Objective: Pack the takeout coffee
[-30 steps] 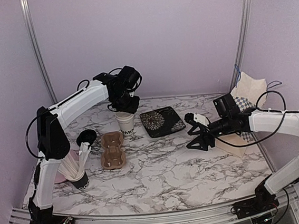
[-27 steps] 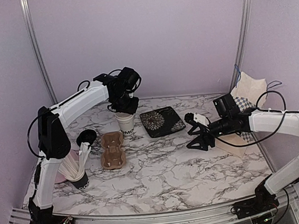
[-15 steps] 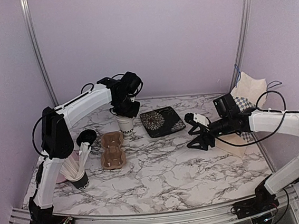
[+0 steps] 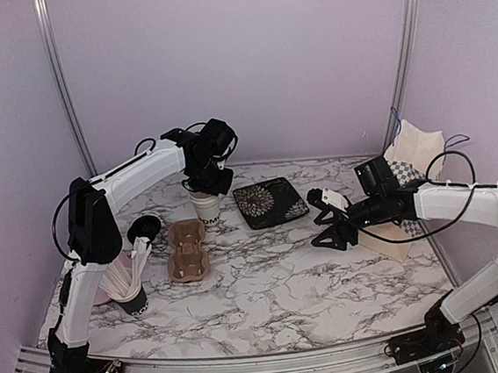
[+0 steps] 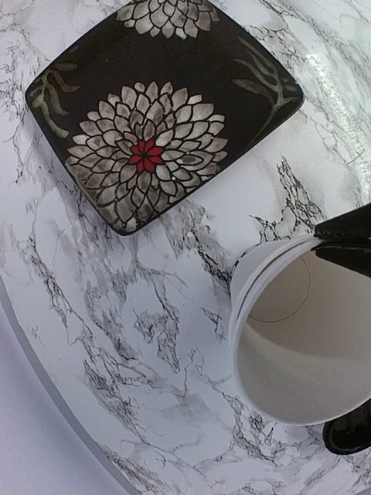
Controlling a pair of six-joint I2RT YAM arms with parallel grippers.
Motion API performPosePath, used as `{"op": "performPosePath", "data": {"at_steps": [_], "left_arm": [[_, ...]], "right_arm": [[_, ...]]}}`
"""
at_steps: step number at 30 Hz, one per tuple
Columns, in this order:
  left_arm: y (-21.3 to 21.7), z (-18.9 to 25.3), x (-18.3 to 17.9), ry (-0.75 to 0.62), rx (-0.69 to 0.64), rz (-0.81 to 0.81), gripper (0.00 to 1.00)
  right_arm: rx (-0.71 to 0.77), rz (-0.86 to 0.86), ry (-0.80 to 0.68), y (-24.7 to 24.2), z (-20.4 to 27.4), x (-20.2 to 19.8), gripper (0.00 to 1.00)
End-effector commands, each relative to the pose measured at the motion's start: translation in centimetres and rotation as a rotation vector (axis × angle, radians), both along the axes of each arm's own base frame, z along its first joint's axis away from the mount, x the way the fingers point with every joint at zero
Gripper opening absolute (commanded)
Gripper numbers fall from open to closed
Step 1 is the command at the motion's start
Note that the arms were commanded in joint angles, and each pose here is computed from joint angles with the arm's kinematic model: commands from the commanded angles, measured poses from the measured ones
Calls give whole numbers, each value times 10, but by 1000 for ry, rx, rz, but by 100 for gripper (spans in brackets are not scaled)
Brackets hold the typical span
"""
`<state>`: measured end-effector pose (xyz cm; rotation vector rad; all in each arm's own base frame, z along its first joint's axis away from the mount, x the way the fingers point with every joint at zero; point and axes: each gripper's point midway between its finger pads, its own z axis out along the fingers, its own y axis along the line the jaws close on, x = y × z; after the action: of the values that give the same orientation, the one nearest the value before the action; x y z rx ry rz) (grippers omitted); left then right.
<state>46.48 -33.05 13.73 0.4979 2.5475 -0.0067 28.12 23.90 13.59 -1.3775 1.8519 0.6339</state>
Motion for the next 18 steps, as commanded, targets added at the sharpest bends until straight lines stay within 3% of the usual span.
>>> {"op": "performPosePath", "data": {"at_steps": [1, 7, 13, 16, 18], "left_arm": [[-8, 47, -14, -48, -68, -60, 0], [-37, 110, -73, -82, -156, -262, 0], [-61, 120, -146, -45, -137, -492, 0], [-68, 119, -166, -23, -151, -510, 0], [-75, 119, -177, -12, -167, -523, 0]], "right_arm": [[29, -8, -26, 2, 12, 8, 68], [132, -63, 12, 13, 54, 26, 74], [233, -94, 160, 30, 83, 46, 79], [271, -114, 275, 40, 82, 54, 97], [302, -105, 364, 48, 80, 55, 98]]}}
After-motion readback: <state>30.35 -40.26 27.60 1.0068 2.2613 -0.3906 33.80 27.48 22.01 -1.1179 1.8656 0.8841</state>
